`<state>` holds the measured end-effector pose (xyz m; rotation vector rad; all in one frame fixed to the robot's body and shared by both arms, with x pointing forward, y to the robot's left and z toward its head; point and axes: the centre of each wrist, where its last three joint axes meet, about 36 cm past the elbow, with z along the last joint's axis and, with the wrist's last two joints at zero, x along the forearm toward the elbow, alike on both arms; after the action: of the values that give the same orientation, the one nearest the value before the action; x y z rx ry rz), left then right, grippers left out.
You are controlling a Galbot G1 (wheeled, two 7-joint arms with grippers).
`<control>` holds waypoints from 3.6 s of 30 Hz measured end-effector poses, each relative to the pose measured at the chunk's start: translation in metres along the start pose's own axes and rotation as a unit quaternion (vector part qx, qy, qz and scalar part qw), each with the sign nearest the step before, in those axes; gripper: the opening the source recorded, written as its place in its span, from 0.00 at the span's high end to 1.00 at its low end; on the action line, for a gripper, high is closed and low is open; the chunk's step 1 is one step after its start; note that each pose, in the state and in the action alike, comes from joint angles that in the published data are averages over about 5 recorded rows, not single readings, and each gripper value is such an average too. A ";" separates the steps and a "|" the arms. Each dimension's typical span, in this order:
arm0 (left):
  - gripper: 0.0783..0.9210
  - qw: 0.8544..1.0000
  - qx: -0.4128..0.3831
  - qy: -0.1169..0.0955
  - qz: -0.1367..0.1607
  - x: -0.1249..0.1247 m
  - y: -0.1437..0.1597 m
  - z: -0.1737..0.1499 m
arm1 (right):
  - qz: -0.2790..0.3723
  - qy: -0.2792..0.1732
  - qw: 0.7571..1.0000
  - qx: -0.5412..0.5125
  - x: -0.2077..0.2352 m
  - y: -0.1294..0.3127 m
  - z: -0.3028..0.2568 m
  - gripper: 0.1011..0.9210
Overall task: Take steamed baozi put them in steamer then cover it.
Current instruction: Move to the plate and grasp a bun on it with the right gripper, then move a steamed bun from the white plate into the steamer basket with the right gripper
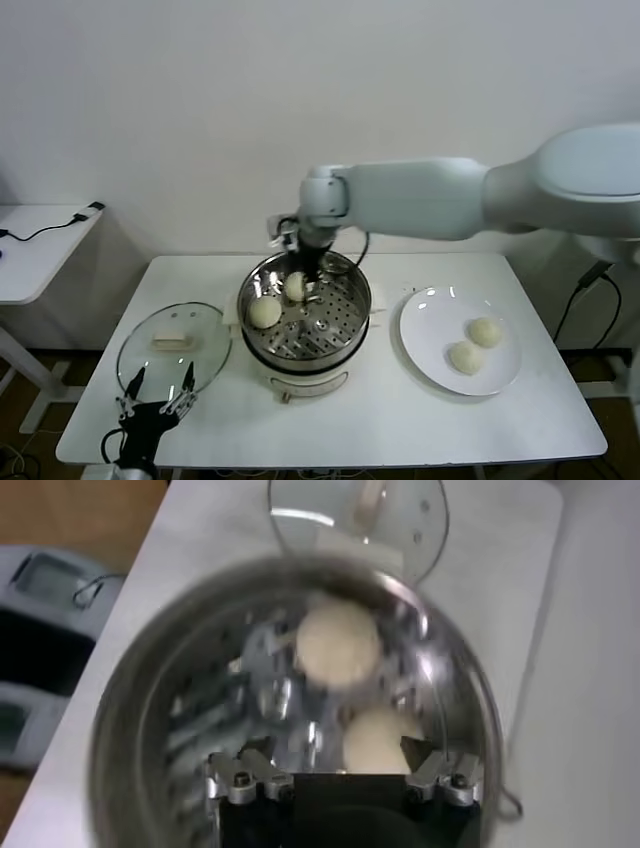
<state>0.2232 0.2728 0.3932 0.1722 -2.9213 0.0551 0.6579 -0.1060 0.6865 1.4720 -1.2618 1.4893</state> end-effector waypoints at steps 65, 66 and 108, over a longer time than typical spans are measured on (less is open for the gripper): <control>0.12 1.000 -0.011 0.018 0.001 0.002 -0.003 0.010 | 0.016 0.018 1.000 -0.005 -0.019 0.055 0.175 0.31; 0.12 1.000 -0.012 0.017 0.001 0.002 -0.003 0.010 | 0.022 0.011 1.000 0.020 -0.005 0.047 0.160 0.31; 0.12 1.000 -0.003 0.012 -0.009 0.007 0.002 0.007 | -0.047 0.017 0.808 0.587 -0.093 0.051 -0.140 0.17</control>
<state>0.2152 0.2734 0.3879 0.1958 -2.8955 0.0463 0.5775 0.0251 0.6021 2.1370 -0.0753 2.3597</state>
